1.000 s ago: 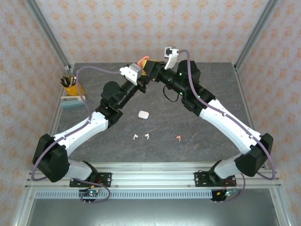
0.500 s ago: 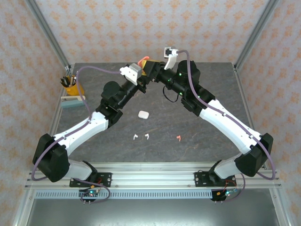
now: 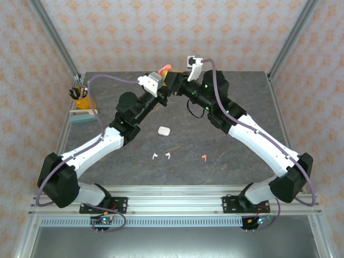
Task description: Insert the wireless bluetooth earbuds into the charging case
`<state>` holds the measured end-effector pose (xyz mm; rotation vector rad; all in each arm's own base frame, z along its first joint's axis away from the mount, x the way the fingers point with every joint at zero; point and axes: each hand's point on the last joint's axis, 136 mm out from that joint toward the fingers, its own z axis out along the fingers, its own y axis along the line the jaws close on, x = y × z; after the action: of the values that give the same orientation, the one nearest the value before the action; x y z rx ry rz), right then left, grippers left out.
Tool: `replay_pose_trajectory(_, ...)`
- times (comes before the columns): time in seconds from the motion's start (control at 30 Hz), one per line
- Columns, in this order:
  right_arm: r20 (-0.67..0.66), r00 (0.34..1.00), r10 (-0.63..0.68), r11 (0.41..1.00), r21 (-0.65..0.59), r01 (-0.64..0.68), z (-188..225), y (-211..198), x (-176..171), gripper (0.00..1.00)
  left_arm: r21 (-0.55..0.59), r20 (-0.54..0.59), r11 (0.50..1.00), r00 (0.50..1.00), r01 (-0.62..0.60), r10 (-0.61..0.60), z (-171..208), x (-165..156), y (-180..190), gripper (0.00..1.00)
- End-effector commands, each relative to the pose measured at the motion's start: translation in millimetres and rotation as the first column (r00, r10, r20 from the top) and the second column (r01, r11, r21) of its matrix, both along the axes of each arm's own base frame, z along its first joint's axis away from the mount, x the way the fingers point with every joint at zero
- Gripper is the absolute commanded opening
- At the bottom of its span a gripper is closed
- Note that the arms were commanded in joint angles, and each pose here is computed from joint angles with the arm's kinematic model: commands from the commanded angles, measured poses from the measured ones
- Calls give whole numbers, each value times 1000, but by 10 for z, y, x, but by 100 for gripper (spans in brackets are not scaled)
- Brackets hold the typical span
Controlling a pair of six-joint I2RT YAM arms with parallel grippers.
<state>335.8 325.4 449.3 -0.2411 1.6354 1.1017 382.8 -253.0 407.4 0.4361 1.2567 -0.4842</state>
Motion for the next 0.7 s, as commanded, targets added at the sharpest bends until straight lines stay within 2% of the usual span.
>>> replay_pose_trajectory(0.0, 6, 1000, 13, 998, -64, -13, -86, 15, -90, 24, -44, 71, 999, 997, 20, -17, 315, -77, -12, 0)
replay_pose_trajectory(0.27, -8, 1000, -5, 991, -133, 4, -264, 36, -52, 25, -42, 69, 999, 997, 17, -14, 313, -81, -8, 0)
replay_pose_trajectory(0.53, -25, 997, -67, 983, -175, 62, -328, -38, 27, 33, -40, 56, 999, 998, 24, -22, 264, -89, -13, 0)
replay_pose_trajectory(0.67, -36, 994, -99, 978, -188, 90, -337, -66, 76, 34, -44, 51, 999, 998, 32, -29, 242, -106, -16, 0)
